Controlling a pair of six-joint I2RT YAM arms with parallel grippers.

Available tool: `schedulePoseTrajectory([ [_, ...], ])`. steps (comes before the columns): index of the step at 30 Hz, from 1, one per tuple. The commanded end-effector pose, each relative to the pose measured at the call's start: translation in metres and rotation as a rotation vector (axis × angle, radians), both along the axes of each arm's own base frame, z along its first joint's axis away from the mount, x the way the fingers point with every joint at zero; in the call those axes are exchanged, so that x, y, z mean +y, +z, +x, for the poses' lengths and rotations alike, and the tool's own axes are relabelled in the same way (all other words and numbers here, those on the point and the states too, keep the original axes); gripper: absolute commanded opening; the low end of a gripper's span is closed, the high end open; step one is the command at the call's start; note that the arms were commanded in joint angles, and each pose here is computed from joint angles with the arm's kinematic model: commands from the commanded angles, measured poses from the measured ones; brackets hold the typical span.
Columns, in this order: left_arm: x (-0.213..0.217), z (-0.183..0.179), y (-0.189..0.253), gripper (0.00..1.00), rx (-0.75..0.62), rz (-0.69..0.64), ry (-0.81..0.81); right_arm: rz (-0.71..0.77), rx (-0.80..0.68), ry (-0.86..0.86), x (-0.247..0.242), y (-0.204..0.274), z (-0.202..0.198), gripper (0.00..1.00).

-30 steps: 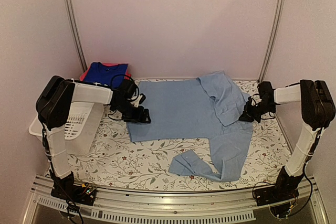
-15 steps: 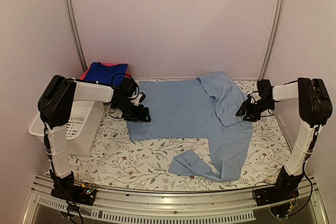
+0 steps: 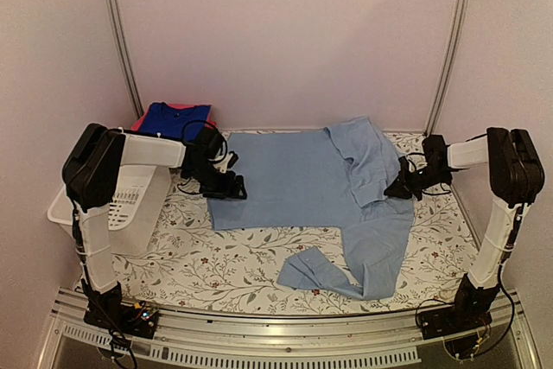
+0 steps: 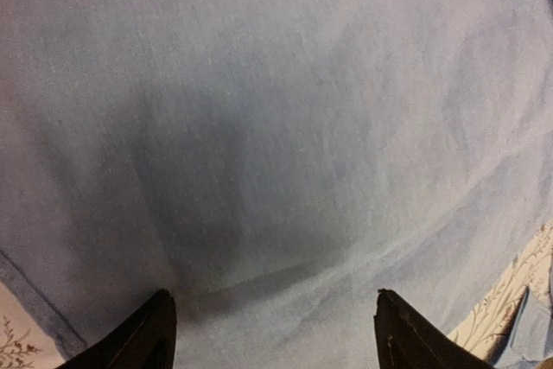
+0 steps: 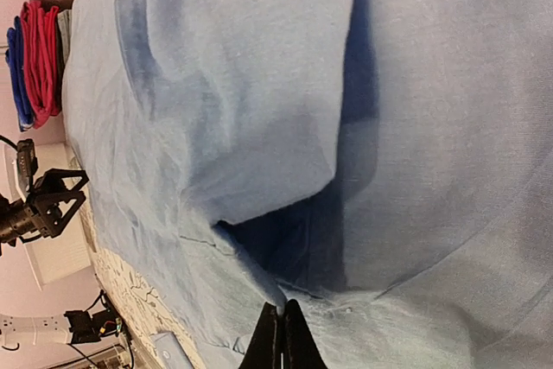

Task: Fold and stack the mixed laundry pile
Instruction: Flatten out the crumpled shirt at the center of the board.

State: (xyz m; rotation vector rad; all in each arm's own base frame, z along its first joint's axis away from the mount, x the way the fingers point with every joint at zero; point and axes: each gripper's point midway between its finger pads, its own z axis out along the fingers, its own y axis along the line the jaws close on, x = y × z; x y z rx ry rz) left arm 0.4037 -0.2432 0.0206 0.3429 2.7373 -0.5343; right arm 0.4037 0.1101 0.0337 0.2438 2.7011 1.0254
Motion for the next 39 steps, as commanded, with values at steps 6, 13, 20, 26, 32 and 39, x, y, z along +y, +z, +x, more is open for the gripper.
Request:
schedulePoseTrajectory([
  [6, 0.008, 0.004, -0.009, 0.79, 0.030, 0.024, 0.013, 0.208, -0.344, 0.053, 0.026, 0.136, 0.055, 0.00],
  [13, 0.011, 0.015, 0.000, 0.79, 0.009, 0.012, 0.057, 0.440, -0.636, 0.037, 0.050, 0.246, 0.209, 0.00],
  [20, 0.010, 0.031, 0.015, 0.81, -0.032, -0.012, 0.086, 0.589, -0.575, -0.051, 0.065, 0.195, 0.266, 0.89],
  [26, 0.002, 0.044, 0.044, 0.82, -0.105, -0.050, 0.068, 0.321, -0.474, -0.115, 0.022, 0.133, 0.232, 0.97],
  [32, -0.015, 0.054, 0.049, 0.83, -0.142, -0.083, 0.006, 0.092, -0.395, -0.041, 0.008, 0.089, 0.186, 0.90],
  [39, -0.027, 0.056, 0.020, 0.82, -0.081, -0.076, -0.012, 0.038, -0.196, -0.008, 0.006, 0.009, 0.141, 0.87],
])
